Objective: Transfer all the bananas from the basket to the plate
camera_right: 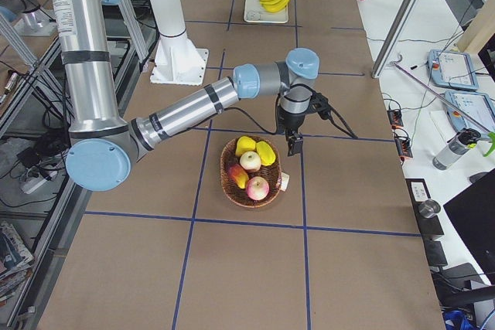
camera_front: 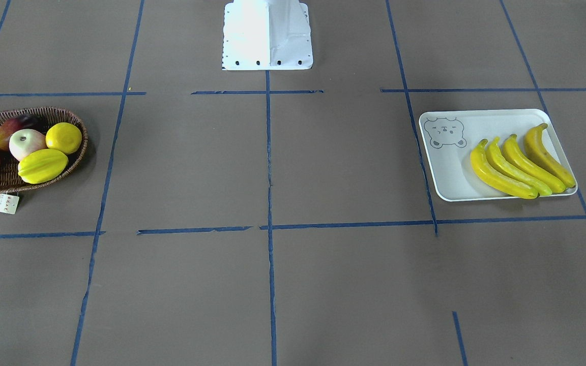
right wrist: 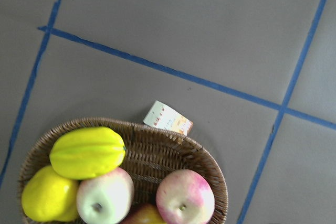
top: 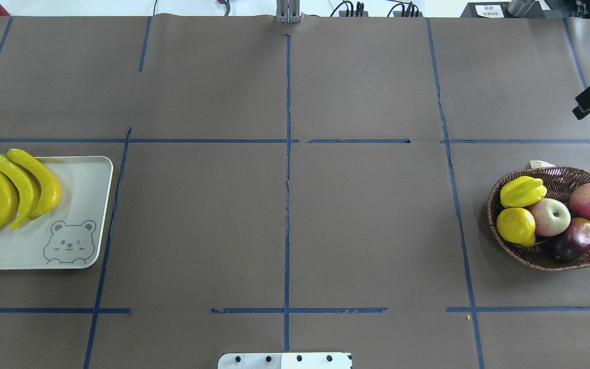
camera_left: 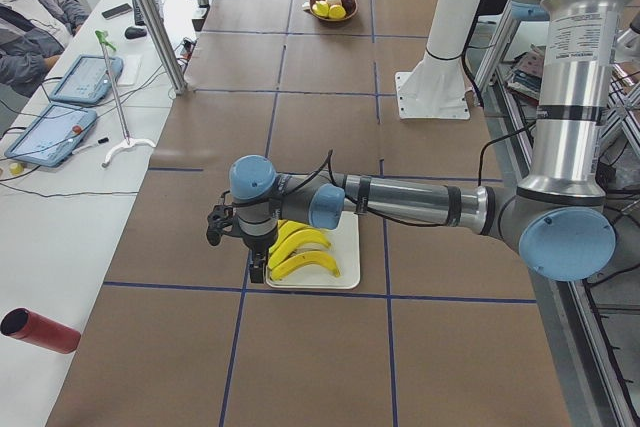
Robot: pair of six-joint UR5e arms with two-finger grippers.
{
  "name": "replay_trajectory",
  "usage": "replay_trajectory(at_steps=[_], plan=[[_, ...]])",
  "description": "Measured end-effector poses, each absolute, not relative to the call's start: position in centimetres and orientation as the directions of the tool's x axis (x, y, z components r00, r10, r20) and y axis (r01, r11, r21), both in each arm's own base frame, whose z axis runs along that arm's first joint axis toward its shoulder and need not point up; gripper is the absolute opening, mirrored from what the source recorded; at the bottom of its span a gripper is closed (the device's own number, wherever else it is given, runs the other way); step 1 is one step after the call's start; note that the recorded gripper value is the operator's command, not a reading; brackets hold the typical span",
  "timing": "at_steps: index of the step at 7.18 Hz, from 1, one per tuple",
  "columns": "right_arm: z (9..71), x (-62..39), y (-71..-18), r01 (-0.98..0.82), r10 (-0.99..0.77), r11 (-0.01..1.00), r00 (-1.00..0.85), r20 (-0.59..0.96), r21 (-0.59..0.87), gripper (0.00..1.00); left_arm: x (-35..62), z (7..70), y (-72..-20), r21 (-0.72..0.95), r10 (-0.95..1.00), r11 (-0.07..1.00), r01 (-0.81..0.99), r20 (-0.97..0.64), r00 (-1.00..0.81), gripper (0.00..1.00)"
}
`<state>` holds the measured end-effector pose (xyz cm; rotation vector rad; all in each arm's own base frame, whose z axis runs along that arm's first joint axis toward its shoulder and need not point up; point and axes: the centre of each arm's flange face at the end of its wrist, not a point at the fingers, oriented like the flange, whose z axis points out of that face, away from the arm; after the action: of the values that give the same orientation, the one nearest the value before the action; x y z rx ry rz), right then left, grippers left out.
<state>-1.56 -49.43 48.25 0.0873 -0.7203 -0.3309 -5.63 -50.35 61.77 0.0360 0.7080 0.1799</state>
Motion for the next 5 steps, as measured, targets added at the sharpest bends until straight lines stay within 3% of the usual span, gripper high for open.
replay_trajectory(at_steps=[3, 5], plan=[[56.6, 3.2, -44.3, 0.240, -0.275, 0.960, 0.693, 0.667, 0.146, 0.99, -6.2, 60.5, -49.0, 0.079, 0.173, 0.983, -0.163, -0.672, 0.720, 1.00], [57.1, 3.6, -43.7, 0.142, -0.154, 0.987, 0.718, 0.679, 0.074, 1.00, -6.3, 61.0, -48.8, 0.080, 0.174, 0.983, -0.164, -0.671, 0.721, 1.00]])
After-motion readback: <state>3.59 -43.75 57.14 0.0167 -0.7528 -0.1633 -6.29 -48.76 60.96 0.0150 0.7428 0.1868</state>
